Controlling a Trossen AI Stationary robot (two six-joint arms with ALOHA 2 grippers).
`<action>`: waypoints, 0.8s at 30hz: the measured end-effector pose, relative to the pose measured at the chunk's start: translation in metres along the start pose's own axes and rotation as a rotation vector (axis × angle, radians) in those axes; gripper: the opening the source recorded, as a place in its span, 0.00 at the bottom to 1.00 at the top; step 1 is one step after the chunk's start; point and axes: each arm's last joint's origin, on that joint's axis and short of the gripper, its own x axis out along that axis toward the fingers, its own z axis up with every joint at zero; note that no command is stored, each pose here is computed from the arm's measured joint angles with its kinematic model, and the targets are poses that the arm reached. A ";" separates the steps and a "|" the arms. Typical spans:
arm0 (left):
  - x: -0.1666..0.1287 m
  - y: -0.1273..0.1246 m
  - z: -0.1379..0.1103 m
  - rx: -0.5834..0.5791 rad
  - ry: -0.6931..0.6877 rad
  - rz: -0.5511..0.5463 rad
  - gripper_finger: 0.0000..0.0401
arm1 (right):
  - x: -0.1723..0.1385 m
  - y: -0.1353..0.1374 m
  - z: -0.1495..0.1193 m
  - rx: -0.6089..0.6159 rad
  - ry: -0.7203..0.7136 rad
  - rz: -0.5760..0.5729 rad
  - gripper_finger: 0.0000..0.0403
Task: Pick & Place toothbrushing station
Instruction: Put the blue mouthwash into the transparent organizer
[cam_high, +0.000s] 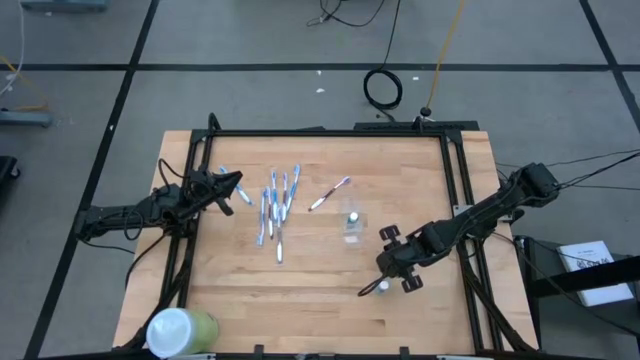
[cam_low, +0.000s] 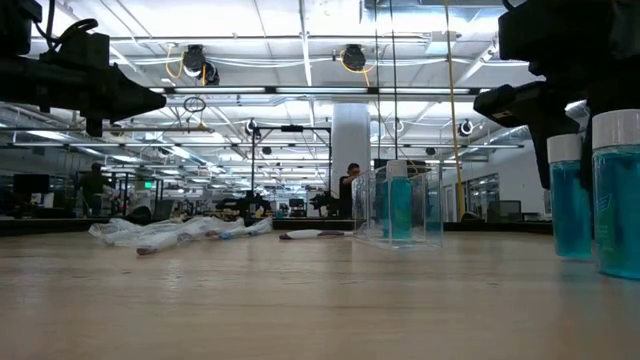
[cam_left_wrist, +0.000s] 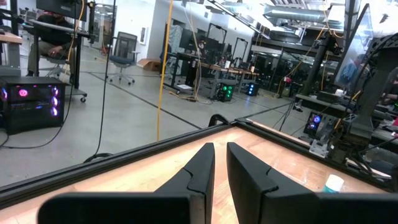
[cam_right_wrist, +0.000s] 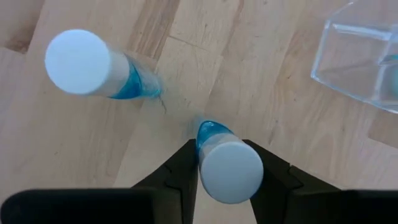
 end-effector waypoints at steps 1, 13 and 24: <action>0.000 0.000 0.000 0.000 0.000 0.000 0.12 | -0.001 -0.001 0.000 -0.003 -0.006 -0.013 0.25; 0.000 0.000 0.000 0.000 0.000 0.000 0.12 | -0.051 -0.030 -0.003 0.077 -0.212 -0.156 0.25; 0.000 0.000 0.000 -0.001 -0.001 0.000 0.12 | -0.086 -0.060 0.012 0.115 -0.556 -0.260 0.25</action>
